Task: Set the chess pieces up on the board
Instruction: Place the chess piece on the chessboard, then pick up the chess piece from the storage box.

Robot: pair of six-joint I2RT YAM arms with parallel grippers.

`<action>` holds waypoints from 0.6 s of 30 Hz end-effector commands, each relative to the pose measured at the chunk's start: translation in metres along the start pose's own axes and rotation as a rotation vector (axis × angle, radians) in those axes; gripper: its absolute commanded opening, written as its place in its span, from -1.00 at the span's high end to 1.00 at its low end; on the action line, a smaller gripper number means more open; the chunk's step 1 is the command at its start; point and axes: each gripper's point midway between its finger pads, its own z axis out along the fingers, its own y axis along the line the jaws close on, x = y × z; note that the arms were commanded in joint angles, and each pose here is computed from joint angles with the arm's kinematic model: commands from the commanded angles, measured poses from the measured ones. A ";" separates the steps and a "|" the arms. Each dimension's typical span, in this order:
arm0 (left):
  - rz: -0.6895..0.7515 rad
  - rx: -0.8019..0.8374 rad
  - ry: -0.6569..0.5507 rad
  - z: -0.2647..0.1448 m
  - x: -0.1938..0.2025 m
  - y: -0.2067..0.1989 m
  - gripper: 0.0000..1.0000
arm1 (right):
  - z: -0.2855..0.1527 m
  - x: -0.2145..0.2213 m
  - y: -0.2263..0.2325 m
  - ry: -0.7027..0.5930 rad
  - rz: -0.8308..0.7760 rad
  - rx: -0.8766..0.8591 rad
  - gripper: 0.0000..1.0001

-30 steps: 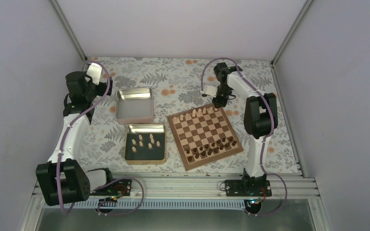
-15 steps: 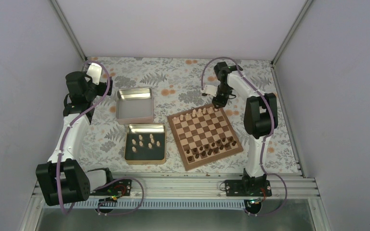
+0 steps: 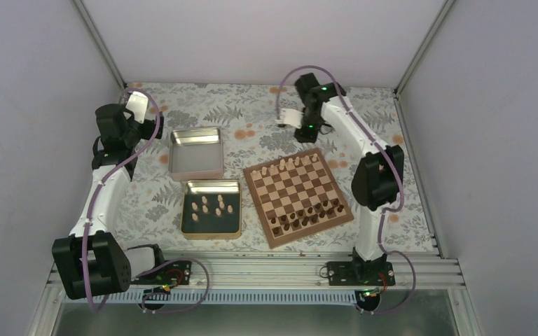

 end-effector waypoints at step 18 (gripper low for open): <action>0.003 -0.010 -0.012 -0.001 -0.003 0.004 -1.00 | 0.033 -0.172 0.255 -0.037 -0.603 -0.149 0.48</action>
